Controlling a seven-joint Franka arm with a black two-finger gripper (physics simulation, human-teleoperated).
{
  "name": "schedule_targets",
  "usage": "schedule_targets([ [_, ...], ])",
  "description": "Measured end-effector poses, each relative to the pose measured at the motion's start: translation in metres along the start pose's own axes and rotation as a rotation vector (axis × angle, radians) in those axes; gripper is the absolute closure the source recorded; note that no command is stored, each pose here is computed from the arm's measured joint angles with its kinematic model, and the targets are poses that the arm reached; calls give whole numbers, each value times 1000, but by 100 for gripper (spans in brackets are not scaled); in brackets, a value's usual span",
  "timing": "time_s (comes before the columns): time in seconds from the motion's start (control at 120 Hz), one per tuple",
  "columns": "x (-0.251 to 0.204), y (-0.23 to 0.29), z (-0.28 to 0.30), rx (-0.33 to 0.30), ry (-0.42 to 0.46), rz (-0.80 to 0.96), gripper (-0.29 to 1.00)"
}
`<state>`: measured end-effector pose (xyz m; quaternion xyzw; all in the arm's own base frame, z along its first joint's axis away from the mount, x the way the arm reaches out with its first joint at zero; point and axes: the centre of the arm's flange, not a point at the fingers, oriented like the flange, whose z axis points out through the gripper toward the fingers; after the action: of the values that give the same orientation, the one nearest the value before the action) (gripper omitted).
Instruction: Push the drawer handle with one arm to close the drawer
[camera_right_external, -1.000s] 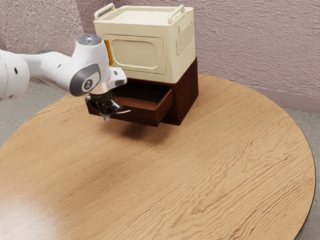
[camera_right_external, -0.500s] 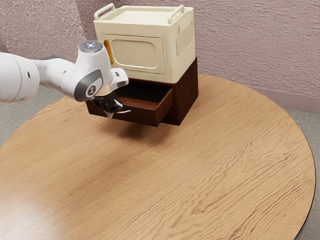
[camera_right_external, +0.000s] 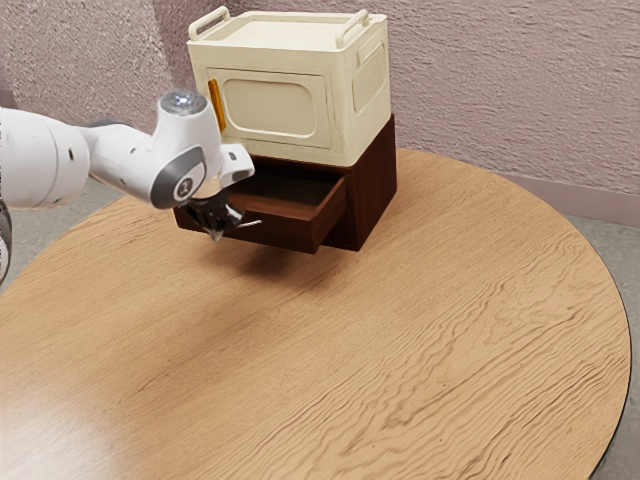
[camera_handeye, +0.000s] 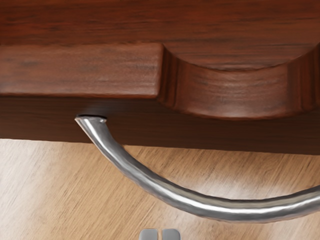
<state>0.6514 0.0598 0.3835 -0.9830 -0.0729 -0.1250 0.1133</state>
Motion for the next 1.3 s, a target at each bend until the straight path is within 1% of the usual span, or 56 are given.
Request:
schedule_targets([
  [0.175,5,0,8,-5,14,-2,79],
  [0.408,21,3,12,-33,72,-6,79],
  [0.55,32,5,12,-40,121,-4,79],
  [0.633,38,5,13,-58,144,-6,79],
  [0.917,58,14,19,-89,233,1,79],
  [1.3,87,8,28,-102,336,-4,79],
])
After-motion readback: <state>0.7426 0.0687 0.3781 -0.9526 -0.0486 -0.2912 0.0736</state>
